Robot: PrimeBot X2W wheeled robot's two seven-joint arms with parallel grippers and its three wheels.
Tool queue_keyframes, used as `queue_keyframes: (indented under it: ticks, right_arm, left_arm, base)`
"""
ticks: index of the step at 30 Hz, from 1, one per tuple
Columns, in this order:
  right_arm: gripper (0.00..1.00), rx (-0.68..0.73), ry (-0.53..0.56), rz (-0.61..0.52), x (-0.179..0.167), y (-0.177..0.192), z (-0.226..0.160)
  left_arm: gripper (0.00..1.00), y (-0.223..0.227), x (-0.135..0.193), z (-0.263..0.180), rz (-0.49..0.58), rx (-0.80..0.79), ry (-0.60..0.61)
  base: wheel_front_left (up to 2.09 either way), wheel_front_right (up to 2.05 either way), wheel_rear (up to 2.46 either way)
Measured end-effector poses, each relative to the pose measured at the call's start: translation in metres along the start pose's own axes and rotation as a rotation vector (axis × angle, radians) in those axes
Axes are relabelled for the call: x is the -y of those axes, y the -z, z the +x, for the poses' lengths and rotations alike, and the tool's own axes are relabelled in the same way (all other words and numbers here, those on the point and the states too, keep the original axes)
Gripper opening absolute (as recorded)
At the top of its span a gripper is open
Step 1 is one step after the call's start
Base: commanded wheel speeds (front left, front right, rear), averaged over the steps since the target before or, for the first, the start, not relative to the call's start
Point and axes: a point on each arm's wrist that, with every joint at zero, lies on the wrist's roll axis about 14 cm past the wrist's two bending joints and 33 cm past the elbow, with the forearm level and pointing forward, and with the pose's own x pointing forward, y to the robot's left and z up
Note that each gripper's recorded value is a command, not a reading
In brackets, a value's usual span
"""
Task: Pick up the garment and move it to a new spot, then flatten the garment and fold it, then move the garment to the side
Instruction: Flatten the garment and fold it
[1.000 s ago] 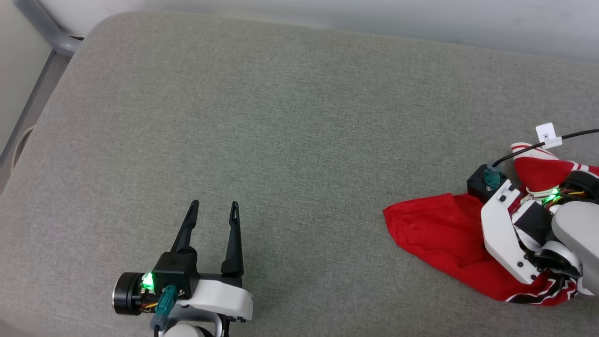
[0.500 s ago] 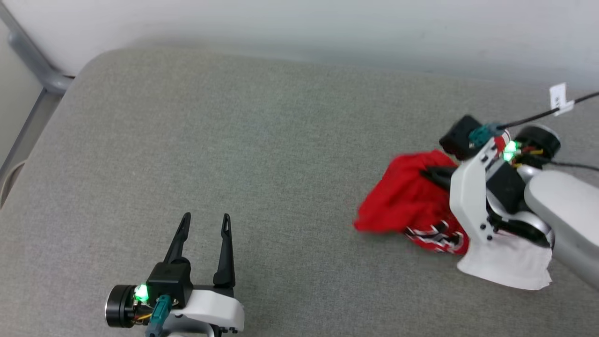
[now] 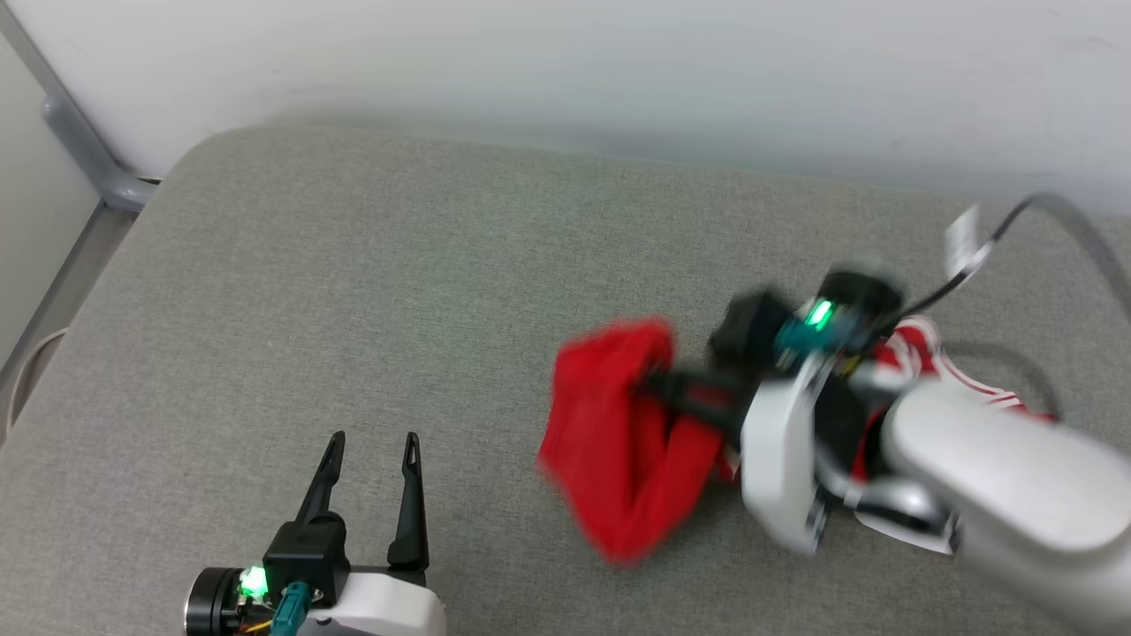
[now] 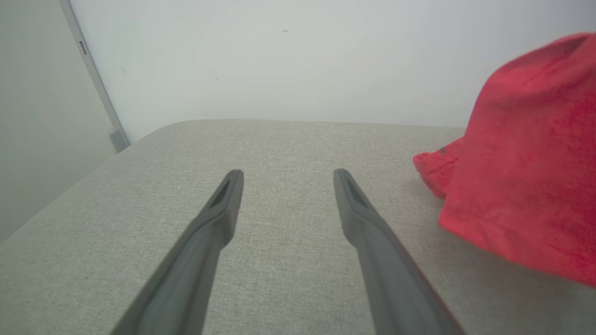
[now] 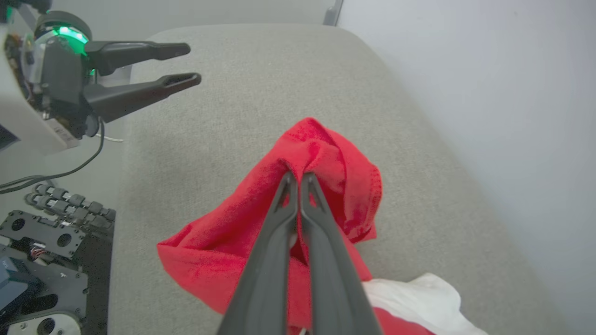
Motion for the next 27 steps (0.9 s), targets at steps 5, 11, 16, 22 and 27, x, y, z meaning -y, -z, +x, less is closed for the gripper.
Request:
queue_keyframes:
  ticks: [5, 11, 16, 22, 27]
  right_arm:
    - [0.0, -0.089, -0.159, 0.047, -0.068, 0.033, 0.004]
    - [0.0, -0.318, -0.279, 0.142, -0.135, 0.105, -0.011]
    - [0.0, -0.506, -0.288, 0.196, -0.154, 0.166, -0.031]
    - [0.0, -0.545, -0.253, 0.225, -0.151, 0.189, -0.035]
    - [1.0, -0.358, -0.169, 0.242, -0.125, 0.159, -0.018]
  left_arm:
    - [1.0, -0.001, -0.005, -0.006, 0.004, 0.003, -0.01]
    - [1.0, 0.0, -0.006, -0.007, 0.009, 0.0, -0.013]
    - [1.0, 0.002, -0.005, -0.003, 0.007, -0.007, -0.009]
    - [1.0, 0.003, -0.003, 0.0, 0.007, -0.012, -0.007]
    - [1.0, 0.0, -0.003, -0.001, 0.005, -0.001, -0.004]
  base:
    - [0.0, 0.0, 0.0]
    - [0.0, 0.0, 0.0]
    - [0.0, 0.0, 0.0]
    - [0.0, 0.0, 0.0]
    - [0.0, 0.0, 0.0]
